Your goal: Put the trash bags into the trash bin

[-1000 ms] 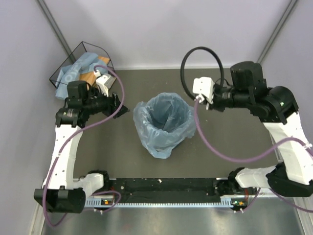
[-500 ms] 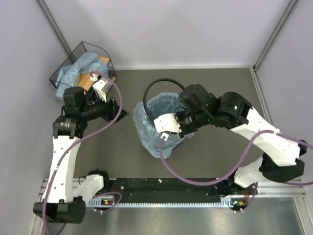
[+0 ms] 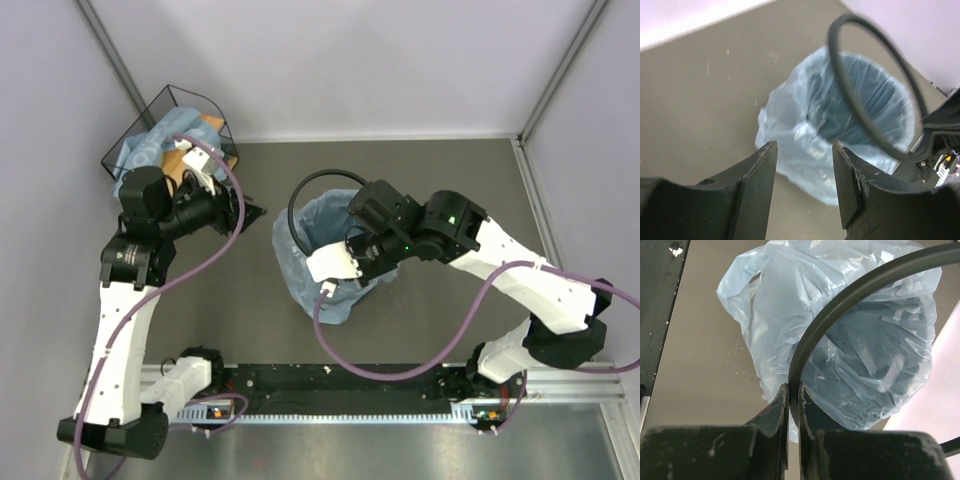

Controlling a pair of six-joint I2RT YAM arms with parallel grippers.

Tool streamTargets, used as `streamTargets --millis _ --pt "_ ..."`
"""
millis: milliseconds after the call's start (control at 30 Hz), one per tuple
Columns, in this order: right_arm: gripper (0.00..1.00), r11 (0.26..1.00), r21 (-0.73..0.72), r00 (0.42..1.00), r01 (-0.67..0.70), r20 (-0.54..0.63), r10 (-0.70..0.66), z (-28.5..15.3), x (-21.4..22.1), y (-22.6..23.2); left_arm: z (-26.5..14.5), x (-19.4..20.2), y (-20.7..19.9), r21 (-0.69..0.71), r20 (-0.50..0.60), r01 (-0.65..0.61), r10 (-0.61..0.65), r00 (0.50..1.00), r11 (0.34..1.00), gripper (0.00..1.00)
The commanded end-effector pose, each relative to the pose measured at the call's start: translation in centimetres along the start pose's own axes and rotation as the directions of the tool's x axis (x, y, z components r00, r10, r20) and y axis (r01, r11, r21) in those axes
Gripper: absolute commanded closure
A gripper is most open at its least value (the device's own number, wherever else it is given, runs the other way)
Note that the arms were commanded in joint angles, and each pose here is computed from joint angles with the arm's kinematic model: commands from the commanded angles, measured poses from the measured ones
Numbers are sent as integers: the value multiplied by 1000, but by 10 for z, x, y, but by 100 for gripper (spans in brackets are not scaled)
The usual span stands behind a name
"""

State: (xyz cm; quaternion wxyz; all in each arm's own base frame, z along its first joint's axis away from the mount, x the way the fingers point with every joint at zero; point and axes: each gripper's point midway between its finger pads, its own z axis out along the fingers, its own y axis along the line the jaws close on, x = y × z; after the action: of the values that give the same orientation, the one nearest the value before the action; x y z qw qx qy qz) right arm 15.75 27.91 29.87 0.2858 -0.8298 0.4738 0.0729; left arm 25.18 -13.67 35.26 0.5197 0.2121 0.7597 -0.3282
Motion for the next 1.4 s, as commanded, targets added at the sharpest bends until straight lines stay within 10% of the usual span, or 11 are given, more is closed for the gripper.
streamTargets --millis 0,467,933,1367 --pt "100 979 -203 988 -27 -151 -4 -14 33 49 -5 -61 -19 -46 113 -174 178 977 984 47" --pt "100 986 -162 981 -28 -196 -5 -12 33 35 63 -67 -26 -65 -161 -524 509 846 850 42" --pt "100 989 -146 982 -17 -189 -11 -17 30 35 88 -45 -10 -88 -297 -584 539 789 807 71" --pt "100 989 -145 980 -25 -200 -5 -17 32 37 96 -38 4 -135 -365 -617 540 758 775 51"
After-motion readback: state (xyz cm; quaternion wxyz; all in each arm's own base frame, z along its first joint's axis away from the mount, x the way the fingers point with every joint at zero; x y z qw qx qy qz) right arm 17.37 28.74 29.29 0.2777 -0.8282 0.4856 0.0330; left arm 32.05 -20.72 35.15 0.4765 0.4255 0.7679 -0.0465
